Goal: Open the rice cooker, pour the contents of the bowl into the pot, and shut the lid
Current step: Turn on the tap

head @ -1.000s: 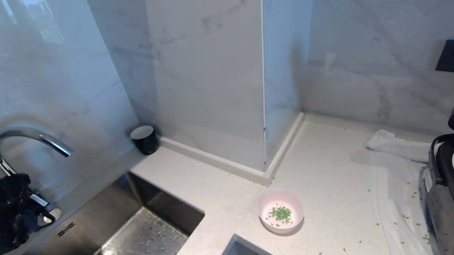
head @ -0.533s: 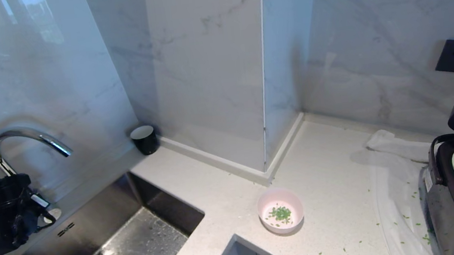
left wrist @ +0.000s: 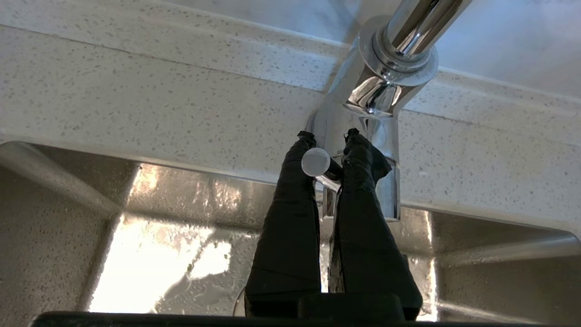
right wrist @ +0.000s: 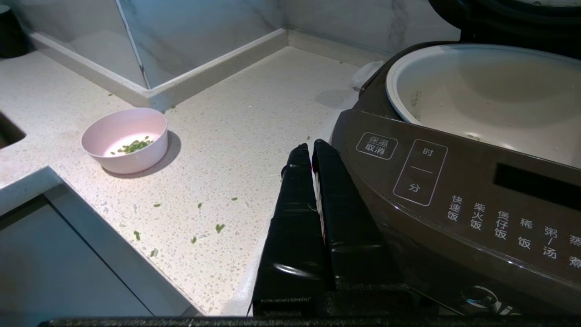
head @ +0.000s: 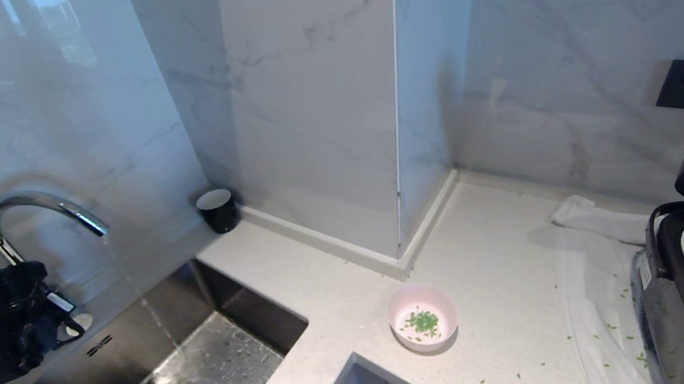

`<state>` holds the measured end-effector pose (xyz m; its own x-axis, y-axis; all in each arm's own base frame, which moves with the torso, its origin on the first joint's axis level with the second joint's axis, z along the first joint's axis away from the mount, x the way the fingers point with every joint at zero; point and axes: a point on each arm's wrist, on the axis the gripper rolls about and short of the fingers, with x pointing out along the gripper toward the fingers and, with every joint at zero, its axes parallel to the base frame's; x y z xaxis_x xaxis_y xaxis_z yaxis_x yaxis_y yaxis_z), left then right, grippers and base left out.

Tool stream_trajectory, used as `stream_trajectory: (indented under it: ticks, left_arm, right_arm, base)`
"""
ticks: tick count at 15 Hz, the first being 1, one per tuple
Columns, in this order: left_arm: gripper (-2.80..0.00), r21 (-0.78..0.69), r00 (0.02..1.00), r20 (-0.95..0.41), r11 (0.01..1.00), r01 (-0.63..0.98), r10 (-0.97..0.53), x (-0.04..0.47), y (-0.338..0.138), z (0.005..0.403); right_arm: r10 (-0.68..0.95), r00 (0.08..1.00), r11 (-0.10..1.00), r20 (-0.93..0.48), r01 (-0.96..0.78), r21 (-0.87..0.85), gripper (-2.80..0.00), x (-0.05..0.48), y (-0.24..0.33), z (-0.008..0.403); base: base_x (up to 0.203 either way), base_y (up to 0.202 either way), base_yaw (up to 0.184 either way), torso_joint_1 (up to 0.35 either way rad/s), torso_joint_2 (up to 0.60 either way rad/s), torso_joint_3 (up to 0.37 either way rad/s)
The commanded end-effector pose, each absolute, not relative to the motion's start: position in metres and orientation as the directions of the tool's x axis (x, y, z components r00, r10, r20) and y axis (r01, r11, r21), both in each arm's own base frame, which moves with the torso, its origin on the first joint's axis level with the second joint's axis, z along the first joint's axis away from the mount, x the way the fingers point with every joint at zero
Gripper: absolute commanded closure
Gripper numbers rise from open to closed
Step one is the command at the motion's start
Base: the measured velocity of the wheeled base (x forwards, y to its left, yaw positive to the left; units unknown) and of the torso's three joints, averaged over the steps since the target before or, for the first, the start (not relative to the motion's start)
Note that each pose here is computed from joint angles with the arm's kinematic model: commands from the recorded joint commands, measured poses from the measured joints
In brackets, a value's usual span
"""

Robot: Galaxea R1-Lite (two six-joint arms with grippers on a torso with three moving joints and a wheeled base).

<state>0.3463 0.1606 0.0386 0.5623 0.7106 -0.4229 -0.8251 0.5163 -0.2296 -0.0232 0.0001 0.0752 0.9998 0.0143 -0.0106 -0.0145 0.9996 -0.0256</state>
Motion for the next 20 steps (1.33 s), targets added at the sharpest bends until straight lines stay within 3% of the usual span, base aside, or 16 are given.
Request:
stream_trajectory:
  ticks: [1, 5, 6, 20]
  left_arm:
    - [0.00, -0.235, 0.562, -0.418, 0.513, -0.826, 0.713, 0.347, 0.161, 0.038]
    - [0.00, -0.236, 0.563, -0.417, 0.513, -0.825, 0.714, 0.347, 0.161, 0.039]
    - [-2.80, -0.233, 0.563, -0.419, 0.515, -0.825, 0.712, 0.347, 0.161, 0.038]
    - [-2.80, -0.255, 0.596, -0.402, 0.540, -0.802, 0.696, 0.332, 0.144, 0.060]
  right_arm:
    - [0.014, 1.000, 1.000, -0.011, -0.014, -0.026, 0.00, -0.023, 0.000, 0.075]
    - [0.014, 1.000, 1.000, -0.011, -0.014, -0.026, 0.00, -0.023, 0.000, 0.075]
    - [0.014, 1.000, 1.000, -0.011, -0.014, -0.026, 0.00, -0.023, 0.000, 0.075]
    - [0.014, 1.000, 1.000, -0.011, -0.014, -0.026, 0.00, -0.023, 0.000, 0.075]
  base:
    - [0.000, 0.000, 0.000, 0.000, 0.00, 0.000]
    - [0.000, 0.000, 0.000, 0.000, 0.00, 0.000]
    - [0.000, 0.000, 0.000, 0.000, 0.00, 0.000]
    - [0.000, 0.000, 0.000, 0.000, 0.00, 0.000]
